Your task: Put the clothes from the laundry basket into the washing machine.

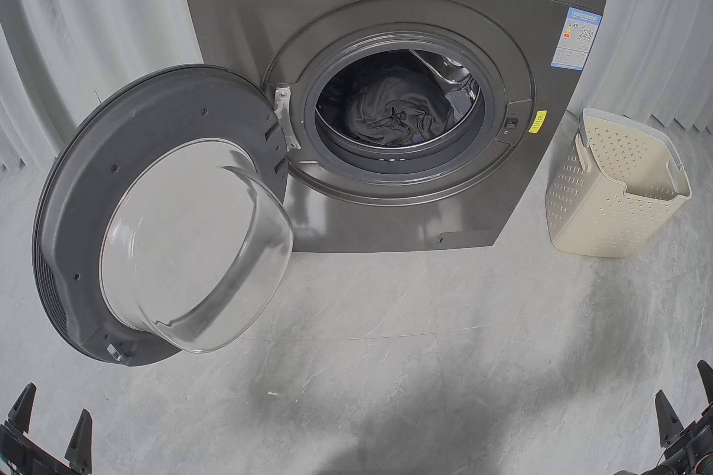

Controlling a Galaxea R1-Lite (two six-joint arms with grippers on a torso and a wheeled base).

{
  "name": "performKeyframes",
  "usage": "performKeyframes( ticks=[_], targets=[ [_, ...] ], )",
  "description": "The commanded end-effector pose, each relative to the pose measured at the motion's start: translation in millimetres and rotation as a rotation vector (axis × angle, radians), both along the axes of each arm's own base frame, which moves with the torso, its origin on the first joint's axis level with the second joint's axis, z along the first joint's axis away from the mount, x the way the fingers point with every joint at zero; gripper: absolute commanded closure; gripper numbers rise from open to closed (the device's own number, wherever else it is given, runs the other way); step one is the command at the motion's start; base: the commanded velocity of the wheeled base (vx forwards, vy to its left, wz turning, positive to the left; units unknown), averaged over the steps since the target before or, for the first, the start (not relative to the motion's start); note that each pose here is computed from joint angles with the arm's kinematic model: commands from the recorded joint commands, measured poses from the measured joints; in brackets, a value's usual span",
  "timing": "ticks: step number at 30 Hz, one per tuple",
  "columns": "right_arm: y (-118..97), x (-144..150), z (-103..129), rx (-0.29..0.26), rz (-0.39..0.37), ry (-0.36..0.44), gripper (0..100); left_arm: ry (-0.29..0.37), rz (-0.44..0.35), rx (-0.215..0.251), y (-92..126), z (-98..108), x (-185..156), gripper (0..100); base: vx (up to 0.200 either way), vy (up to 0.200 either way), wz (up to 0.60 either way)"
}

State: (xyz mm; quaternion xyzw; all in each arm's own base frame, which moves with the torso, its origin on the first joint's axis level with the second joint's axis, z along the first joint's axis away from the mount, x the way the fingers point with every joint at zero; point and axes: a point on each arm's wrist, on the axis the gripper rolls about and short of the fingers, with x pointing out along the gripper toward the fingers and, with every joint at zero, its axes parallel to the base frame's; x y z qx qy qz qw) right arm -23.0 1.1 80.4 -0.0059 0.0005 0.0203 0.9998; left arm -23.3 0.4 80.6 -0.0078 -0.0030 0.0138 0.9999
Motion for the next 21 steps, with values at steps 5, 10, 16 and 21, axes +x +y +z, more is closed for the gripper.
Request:
performKeyframes(
  ticks=[5,10,16,21],
  targets=[
    [0.0,1.0,-4.9,0.001,-0.005,0.013,0,0.007,0.000,0.002,0.0,-5.1,0.6,0,0.000,0.200,0.00],
    [-0.1,0.8,-5.0,0.003,-0.002,0.011,0,0.007,0.001,0.002,0.0,-5.1,0.6,0,0.000,0.040,0.00],
    [-0.1,0.8,-5.0,0.004,-0.004,0.011,0,0.007,0.000,0.000,0.0,-5.1,0.6,0,-0.133,0.000,0.00],
    [-0.1,0.8,-5.0,0.006,-0.005,0.011,0,0.007,0.000,-0.001,0.0,-5.1,0.6,0,-0.040,0.000,0.00]
  ],
)
